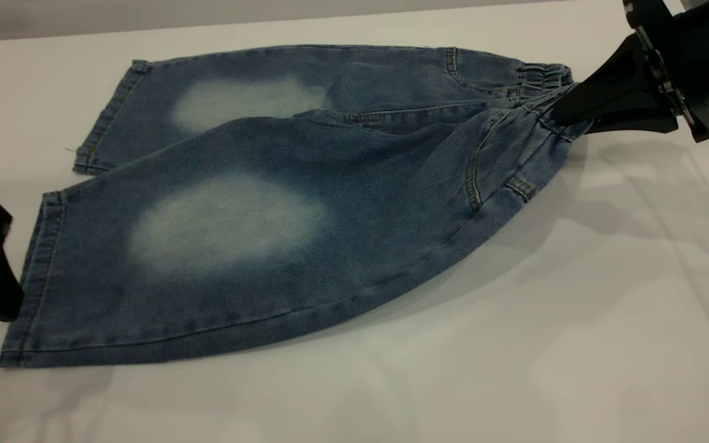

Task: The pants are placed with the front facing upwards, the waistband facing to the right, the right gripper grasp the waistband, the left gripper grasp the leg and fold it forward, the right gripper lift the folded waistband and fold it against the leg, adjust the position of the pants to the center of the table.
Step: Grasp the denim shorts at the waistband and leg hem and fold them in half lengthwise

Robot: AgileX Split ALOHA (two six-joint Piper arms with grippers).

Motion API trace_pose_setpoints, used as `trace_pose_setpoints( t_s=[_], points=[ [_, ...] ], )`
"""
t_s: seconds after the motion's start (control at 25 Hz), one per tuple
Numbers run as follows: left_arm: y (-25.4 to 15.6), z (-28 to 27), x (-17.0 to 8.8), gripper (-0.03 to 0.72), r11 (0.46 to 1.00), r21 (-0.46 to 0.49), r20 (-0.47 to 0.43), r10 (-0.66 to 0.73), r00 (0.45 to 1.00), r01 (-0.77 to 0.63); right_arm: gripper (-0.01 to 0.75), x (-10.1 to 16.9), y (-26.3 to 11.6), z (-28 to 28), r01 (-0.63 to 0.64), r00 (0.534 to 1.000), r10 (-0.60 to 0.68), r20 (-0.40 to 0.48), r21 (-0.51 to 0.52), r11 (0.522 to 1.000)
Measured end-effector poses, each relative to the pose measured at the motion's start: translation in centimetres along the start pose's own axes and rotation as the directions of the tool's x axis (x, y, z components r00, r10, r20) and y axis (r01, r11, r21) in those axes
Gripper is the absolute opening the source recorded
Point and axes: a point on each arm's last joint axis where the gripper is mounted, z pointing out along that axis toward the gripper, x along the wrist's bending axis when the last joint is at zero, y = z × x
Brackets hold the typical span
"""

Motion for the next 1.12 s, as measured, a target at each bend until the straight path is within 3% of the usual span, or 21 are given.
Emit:
trace_pose_setpoints(
  t_s=[0.52, 1.12],
  points=[
    [0.7, 5.6, 0.3, 0.536, 0.997, 0.054, -0.034, 0.048, 0.998, -0.046, 0.037, 0.0, 0.0, 0.0, 0.0, 1.0, 0.0, 0.0, 0.0, 1.0],
    [2.2, 6.7, 0.3, 0.536, 0.983, 0.06, -0.063, 0.175, 0.983, -0.171, 0.037, 0.0, 0.0, 0.0, 0.003, 1.0, -0.003, 0.001, 0.003, 1.0]
  ],
)
